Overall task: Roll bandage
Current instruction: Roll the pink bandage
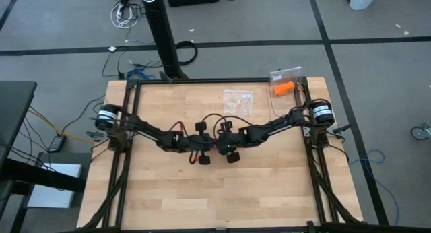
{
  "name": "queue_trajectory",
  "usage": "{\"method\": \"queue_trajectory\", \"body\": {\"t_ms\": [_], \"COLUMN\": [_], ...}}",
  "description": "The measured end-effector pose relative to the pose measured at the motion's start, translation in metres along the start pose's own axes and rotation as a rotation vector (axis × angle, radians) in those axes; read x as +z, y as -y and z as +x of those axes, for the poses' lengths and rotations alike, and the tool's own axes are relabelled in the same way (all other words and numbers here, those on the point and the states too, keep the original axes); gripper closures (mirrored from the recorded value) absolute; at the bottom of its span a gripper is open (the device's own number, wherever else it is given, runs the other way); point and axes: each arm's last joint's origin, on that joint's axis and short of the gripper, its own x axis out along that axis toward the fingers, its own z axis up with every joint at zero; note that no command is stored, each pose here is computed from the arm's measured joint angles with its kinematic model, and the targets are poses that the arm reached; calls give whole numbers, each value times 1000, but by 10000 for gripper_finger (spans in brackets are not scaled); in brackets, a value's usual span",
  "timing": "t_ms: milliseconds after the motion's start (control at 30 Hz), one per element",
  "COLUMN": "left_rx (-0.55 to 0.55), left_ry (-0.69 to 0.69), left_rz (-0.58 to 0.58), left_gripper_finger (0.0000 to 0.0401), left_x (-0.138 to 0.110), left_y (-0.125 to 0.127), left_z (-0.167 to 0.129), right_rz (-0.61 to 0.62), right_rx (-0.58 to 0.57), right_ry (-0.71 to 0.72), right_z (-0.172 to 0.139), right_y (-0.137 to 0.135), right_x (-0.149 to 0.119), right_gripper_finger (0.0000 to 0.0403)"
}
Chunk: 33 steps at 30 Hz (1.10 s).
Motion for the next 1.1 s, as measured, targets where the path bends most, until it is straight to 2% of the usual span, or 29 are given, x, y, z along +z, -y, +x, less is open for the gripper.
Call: {"method": "queue_trajectory", "body": {"t_ms": [400, 600, 767, 867, 967, 1100], "left_rx": [-4, -6, -5, -5, -5, -6], "left_ry": [-19, -23, -29, -31, -32, -32], "left_rz": [3, 0, -6, -6, -7, -8], "left_gripper_finger": [391, 392, 392, 393, 393, 393], "left_x": [-3, -4, -5, -5, -5, -5], "left_y": [6, 7, 7, 7, 7, 7], "left_z": [9, 9, 9, 9, 9, 9], "right_rz": [-34, -15, 1, -6, 11, 29], "right_rx": [-59, -36, 5, 15, -45, -125], "right_ry": [-28, -37, -90, -147, -190, -223], "right_z": [-5, -15, -25, -34, -41, -44], "right_y": [-10, -14, -16, -19, -20, -21], "right_x": [2, 14, 23, 26, 27, 24], "right_gripper_finger": [249, 202, 157, 144, 151, 205]}}
